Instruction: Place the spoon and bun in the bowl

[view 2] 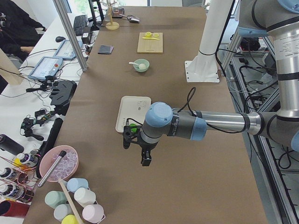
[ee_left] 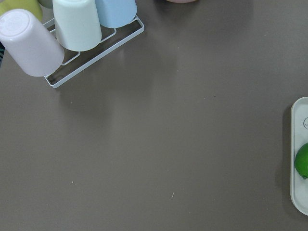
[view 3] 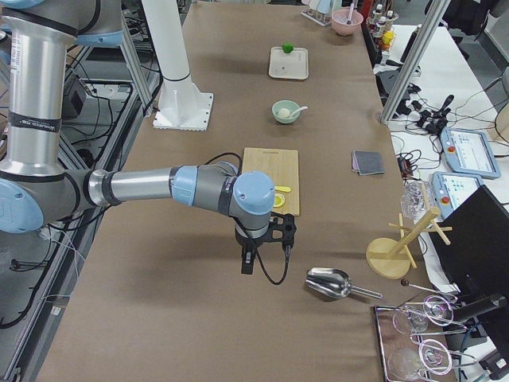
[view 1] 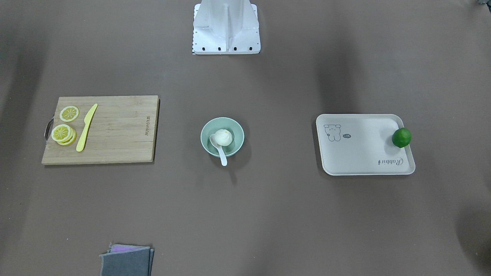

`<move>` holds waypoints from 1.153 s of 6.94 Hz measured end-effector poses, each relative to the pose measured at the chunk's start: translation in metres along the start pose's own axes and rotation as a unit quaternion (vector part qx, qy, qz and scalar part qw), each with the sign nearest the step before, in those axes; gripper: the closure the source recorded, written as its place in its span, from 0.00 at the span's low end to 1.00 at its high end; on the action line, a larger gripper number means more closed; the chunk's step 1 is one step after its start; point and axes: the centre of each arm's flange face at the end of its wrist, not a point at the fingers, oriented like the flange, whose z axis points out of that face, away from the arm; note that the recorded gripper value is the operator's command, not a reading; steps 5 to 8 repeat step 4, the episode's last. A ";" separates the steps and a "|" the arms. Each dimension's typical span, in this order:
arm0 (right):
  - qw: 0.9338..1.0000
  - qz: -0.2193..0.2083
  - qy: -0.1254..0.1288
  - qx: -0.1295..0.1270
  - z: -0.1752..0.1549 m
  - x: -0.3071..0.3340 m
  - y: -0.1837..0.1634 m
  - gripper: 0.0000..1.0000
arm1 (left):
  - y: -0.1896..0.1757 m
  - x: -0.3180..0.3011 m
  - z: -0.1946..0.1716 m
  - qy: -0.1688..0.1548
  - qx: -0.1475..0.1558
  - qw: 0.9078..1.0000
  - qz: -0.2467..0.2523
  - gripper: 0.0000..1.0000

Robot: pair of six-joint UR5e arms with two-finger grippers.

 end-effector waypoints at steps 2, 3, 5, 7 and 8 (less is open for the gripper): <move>1.000 0.001 -0.002 -0.001 0.002 0.001 0.001 0.00 | -0.001 0.002 -0.001 0.001 0.002 1.000 0.002 0.02; 1.000 0.001 -0.003 -0.001 0.002 0.001 0.002 0.00 | -0.002 0.003 -0.002 0.002 0.002 1.000 0.004 0.02; 1.000 0.001 -0.004 -0.001 0.003 0.001 0.002 0.00 | -0.003 0.005 -0.003 0.002 0.004 1.000 0.005 0.02; 1.000 0.001 -0.004 -0.001 0.003 0.001 0.002 0.00 | -0.003 0.005 -0.003 0.002 0.004 1.000 0.005 0.02; 1.000 0.001 -0.004 -0.001 0.003 0.001 0.002 0.00 | -0.003 0.005 -0.003 0.002 0.004 1.000 0.005 0.02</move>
